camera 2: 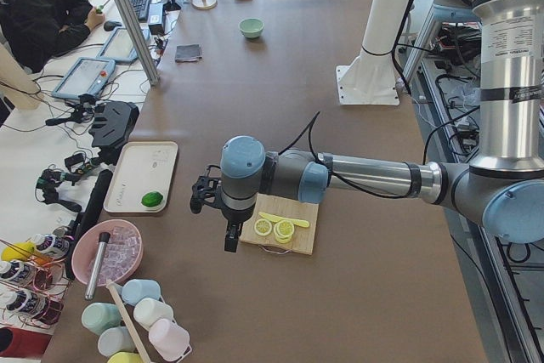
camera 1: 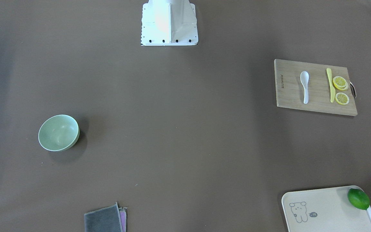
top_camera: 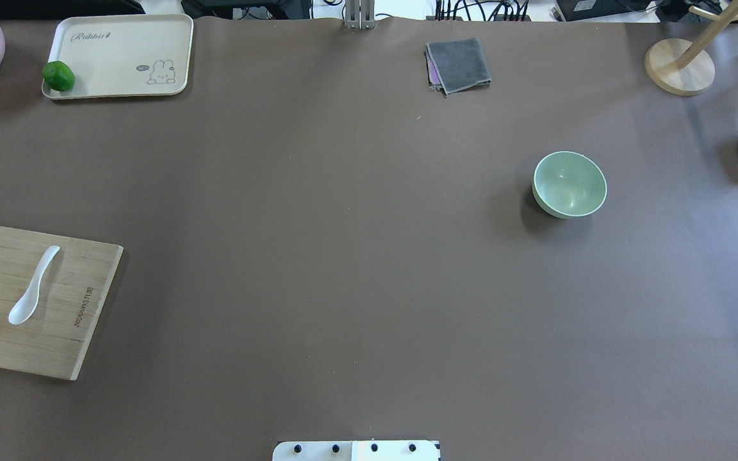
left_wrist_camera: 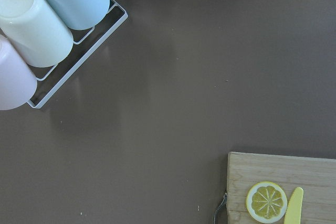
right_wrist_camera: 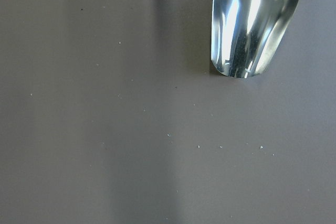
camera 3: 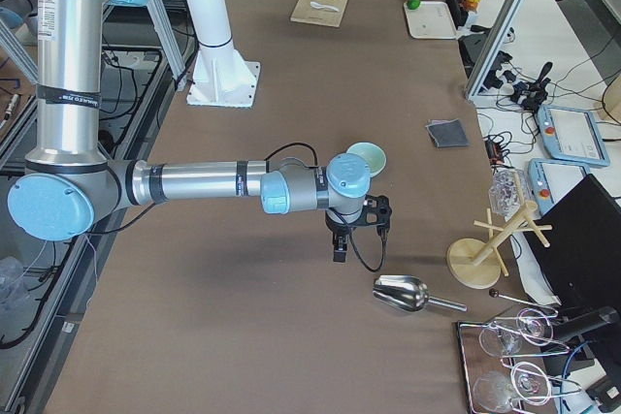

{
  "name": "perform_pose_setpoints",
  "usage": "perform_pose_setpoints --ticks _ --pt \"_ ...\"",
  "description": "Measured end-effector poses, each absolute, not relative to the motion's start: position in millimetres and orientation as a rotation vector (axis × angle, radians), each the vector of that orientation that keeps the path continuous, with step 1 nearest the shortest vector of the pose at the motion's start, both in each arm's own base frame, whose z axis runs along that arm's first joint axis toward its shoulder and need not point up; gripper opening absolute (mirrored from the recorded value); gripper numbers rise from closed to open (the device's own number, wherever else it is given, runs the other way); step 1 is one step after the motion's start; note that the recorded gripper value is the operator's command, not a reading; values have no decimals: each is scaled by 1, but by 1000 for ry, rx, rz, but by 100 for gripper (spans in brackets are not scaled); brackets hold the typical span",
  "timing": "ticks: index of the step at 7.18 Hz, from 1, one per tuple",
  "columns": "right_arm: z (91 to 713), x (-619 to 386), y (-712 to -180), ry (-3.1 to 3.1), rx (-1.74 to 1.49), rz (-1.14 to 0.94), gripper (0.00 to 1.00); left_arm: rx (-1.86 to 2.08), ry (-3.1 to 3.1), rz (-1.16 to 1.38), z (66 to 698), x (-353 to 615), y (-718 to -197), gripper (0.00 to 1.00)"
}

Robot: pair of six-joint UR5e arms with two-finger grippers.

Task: Place spoon in bowl

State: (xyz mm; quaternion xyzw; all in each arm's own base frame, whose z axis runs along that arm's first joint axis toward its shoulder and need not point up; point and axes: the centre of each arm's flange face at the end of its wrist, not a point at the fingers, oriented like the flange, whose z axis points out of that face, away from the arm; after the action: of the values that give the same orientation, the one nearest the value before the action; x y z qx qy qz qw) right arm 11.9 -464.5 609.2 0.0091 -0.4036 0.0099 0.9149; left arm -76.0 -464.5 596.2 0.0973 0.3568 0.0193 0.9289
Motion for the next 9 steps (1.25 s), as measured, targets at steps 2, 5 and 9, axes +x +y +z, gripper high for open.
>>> perform_pose_setpoints --ticks 2,5,9 --pt "592 10 -475 -838 51 14 100 280 735 118 568 -55 -473 98" --pt "531 -17 -513 -837 150 -79 100 389 783 173 521 4 -499 98" --pt "473 -155 -531 -858 253 -291 100 337 848 148 492 84 -535 98"
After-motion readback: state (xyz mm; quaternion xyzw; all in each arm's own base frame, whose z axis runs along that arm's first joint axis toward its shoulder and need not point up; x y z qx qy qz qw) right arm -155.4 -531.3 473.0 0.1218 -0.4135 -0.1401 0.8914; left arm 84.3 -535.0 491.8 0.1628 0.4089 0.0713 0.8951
